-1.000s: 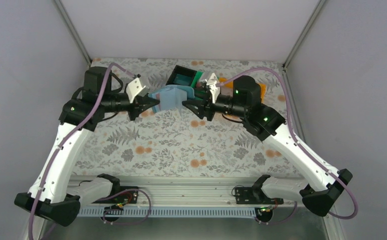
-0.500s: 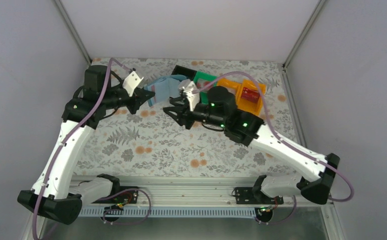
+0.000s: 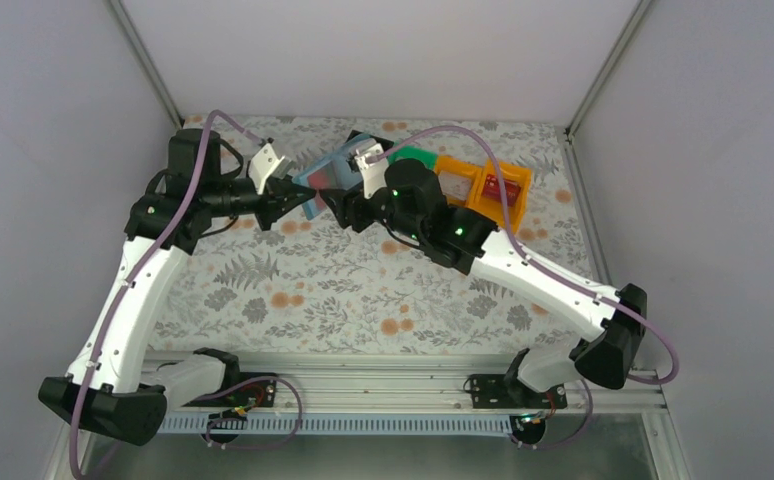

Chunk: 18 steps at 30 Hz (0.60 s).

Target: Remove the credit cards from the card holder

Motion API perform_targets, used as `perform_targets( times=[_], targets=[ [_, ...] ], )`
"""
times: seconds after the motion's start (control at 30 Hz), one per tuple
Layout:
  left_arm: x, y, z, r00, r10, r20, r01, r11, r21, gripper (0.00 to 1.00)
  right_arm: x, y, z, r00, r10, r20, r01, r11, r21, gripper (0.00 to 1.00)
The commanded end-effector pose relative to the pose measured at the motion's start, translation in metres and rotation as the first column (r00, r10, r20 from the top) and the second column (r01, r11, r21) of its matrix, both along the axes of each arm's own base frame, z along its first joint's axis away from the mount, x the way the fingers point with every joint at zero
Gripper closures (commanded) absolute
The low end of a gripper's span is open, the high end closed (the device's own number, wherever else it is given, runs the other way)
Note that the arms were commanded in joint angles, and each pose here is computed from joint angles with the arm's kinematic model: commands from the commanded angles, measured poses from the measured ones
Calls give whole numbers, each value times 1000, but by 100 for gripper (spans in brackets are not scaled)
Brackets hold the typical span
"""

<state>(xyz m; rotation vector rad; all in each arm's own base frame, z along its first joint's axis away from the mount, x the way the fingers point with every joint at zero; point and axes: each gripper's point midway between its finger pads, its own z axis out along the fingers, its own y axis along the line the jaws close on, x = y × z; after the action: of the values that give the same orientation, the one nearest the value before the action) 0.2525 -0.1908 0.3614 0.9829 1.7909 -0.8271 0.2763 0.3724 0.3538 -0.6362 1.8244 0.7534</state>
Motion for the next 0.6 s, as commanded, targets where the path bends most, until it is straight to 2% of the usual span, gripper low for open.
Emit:
perform_targets(
  times=[0.0,0.1,0.27,0.43,0.5,0.57],
  targets=[
    [-31,-13,14,986,-165,8,165,983,-79,98,24,-6,16,996,-79,33,78,996,44,33],
    [-32,-12,16,987,-160,16,161,984,-74,98,30,-14,12,995,-96,17,95,995,28,40],
    [-12,-2,12,999,-38,28,39,999,-14,98,44,-65,8,988,-153,8,153,988,8,36],
    [11,10,-1,996,90,9,-90,996,28,98,23,-82,8,999,-34,-6,33,993,-111,36],
    [20,18,-4,988,153,23,-154,987,55,98,7,-82,20,1000,30,3,-29,994,-108,38],
    [26,25,-6,978,203,41,-205,976,77,98,-17,-74,37,987,157,25,-155,986,-57,42]
  ],
)
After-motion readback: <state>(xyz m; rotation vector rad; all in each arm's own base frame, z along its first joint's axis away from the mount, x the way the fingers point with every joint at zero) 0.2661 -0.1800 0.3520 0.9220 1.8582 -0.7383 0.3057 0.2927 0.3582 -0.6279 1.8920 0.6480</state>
